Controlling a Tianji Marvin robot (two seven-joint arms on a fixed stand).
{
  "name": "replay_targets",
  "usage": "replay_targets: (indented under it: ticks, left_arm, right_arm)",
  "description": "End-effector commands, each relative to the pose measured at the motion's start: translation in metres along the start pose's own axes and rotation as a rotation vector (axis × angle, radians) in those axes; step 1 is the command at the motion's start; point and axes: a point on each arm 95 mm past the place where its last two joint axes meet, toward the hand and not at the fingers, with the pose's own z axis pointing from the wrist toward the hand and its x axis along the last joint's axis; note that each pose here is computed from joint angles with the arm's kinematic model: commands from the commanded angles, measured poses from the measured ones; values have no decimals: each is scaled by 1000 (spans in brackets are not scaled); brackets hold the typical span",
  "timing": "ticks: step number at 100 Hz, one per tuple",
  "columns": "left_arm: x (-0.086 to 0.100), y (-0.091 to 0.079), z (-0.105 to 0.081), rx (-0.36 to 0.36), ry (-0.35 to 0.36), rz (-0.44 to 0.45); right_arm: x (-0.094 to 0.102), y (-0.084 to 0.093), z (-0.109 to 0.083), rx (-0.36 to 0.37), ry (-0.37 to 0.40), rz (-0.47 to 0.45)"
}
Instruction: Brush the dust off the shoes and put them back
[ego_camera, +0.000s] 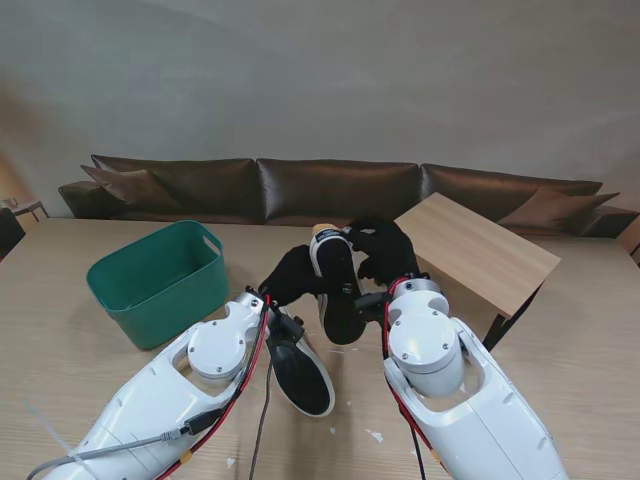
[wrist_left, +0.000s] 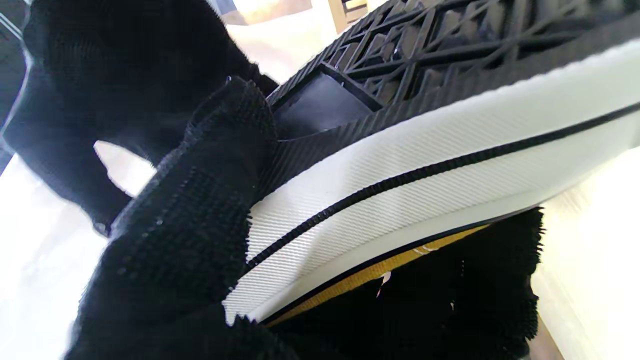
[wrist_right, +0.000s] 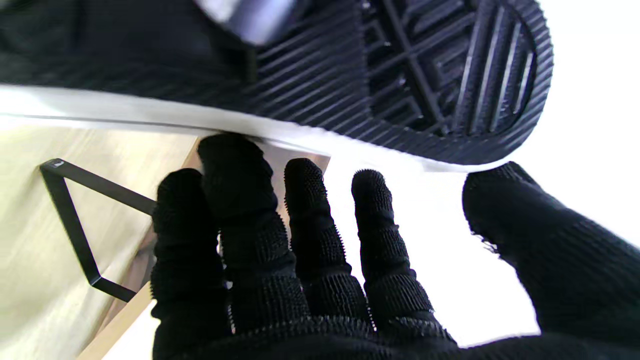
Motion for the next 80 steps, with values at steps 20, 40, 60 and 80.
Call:
replay_targets:
  ticks: [20,40,60,80]
  left_arm:
    - [25,-12,3,7,32,-45]
    - [30,-24,1,10,16,-79]
    - [34,-31,2,29,11,-111]
    - [38,-31,6,24,13,-149]
  right_arm:
    - [-22,8,3,-26,-30,-75]
    - [-56,21,-5,45,-27,-61]
    - [-84,28,-15,172,-8,-74]
    - [-96,20,-20,276,9,-90]
